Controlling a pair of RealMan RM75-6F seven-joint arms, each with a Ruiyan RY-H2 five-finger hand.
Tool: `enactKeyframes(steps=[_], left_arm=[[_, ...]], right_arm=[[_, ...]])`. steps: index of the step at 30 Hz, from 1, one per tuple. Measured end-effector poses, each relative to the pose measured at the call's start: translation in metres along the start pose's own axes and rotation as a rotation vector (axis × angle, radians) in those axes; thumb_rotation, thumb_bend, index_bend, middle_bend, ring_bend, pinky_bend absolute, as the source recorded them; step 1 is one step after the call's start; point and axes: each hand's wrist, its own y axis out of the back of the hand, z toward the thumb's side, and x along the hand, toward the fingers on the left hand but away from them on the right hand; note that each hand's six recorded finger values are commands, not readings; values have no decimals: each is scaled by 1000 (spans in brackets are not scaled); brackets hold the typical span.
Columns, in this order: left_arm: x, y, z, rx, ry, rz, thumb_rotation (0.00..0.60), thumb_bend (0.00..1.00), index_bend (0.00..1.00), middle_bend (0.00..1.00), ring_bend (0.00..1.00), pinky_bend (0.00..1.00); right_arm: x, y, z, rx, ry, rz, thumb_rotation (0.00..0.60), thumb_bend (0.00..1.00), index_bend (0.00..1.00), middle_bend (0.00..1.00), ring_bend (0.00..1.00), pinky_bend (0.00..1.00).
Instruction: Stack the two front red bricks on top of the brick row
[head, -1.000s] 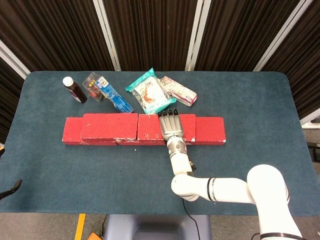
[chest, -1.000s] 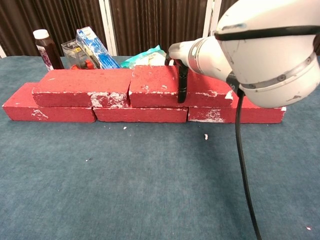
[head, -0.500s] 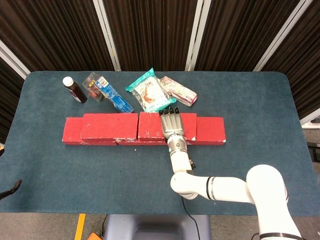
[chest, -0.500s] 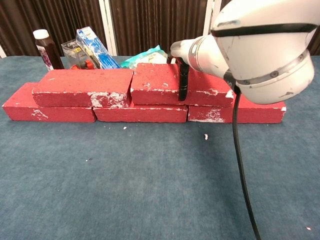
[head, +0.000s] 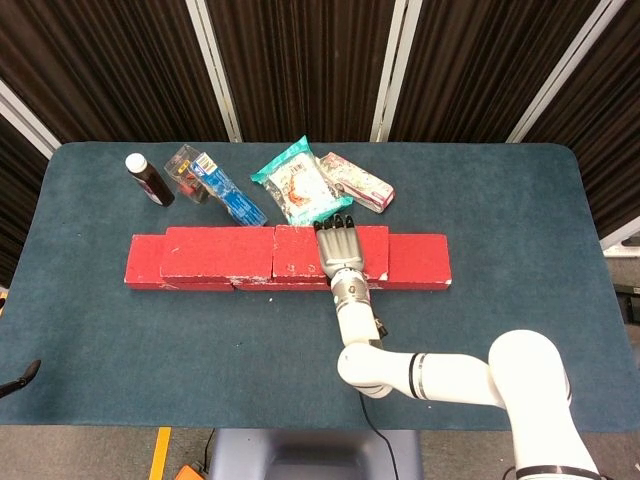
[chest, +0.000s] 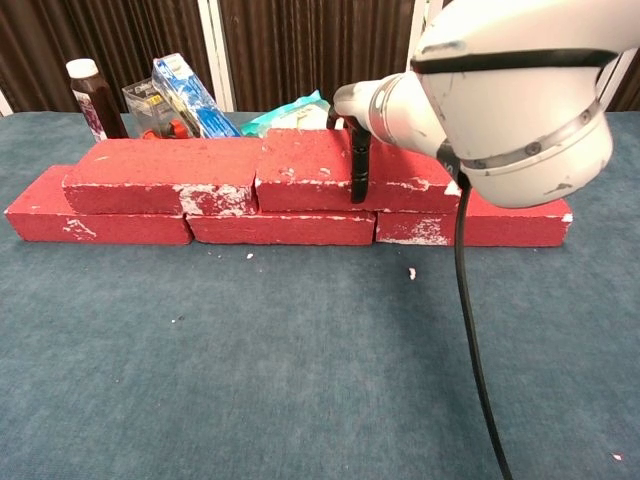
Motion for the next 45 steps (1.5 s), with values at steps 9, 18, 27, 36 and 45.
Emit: enactKeyframes(steps=[9, 18, 27, 36, 45], left_arm=[[0, 0, 0, -2, 1, -1, 600, 228, 0, 0, 0, 6], [0, 0, 0, -1, 3, -1, 600, 226, 0, 0, 0, 7], [0, 1, -1, -3, 6, -1, 600, 227, 0, 0, 0, 7], [0, 1, -2, -3, 8, -3, 600, 228, 0, 0, 0, 7], [-1, 1, -2, -7, 10, -4, 600, 225, 0, 0, 0, 7]], right_arm=[[0, -1, 2, 0, -1, 4, 600, 22, 297, 222, 76, 0], [-1, -1, 1, -2, -8, 6, 600, 0, 276, 192, 34, 0], [-1, -2, 2, -6, -7, 9, 600, 0, 236, 177, 23, 0], [-2, 0, 3, -11, -7, -10, 600, 0, 229, 160, 18, 0], [-2, -1, 4, -13, -5, -18, 600, 0, 212, 158, 18, 0]])
